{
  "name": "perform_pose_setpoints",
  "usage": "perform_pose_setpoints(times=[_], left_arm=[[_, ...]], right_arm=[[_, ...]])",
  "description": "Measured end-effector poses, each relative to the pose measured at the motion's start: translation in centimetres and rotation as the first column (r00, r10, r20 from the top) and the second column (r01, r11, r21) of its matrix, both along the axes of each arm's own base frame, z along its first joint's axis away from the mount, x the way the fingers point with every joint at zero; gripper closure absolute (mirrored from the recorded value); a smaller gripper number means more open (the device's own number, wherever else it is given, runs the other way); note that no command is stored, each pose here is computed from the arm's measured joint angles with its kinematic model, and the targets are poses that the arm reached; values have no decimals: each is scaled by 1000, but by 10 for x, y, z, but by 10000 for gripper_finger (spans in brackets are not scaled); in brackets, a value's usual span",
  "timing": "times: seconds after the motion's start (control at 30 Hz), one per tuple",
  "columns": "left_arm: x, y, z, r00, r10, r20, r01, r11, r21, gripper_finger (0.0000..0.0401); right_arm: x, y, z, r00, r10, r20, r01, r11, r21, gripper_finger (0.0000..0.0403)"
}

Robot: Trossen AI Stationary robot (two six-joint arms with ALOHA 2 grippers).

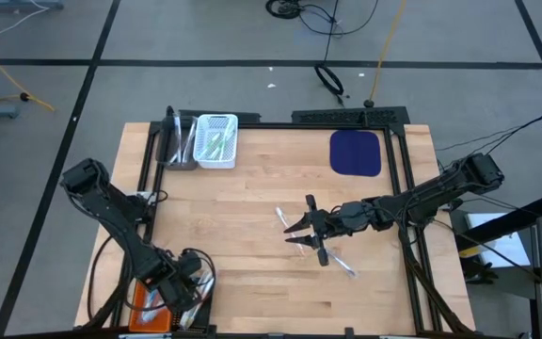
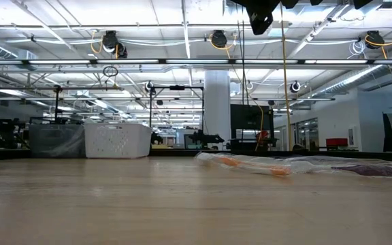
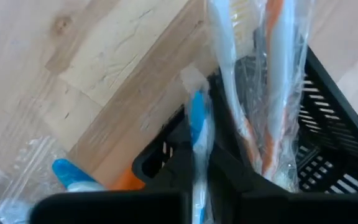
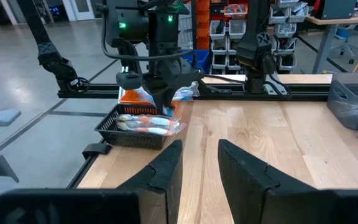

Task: Pick & Place Toothbrushes
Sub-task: Put the blue toothbrush into the orange bin

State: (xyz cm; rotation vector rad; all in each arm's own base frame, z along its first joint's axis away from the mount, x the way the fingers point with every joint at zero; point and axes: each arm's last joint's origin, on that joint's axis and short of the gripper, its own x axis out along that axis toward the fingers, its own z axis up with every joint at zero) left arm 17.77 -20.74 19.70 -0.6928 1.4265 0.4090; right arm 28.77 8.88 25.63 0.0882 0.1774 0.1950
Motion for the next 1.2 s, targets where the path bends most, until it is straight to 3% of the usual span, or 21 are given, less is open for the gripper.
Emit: perform_pose_setpoints(times=[0.07,0.37,0.7,1.0,1.2], left_arm=[[0,0,0,1000,16,0,-16,1000,-2,389],[-8,0,5,991,136,4,-136,991,12,392],[-51,-2,24,932,316,176,-335,938,90,390],[-86,-12,21,885,440,151,-456,884,98,386],[-93,-14,21,886,439,147,-455,885,98,395]], right_arm=[[0,0,0,1000,0,0,0,1000,0,310],[0,0,-3,1000,0,-27,0,1000,-9,310],[-1,0,-3,1000,0,-29,0,1000,-9,310],[-1,0,-4,999,0,-35,-1,1000,-11,310],[-1,0,-4,999,0,-39,-1,1000,-12,310]])
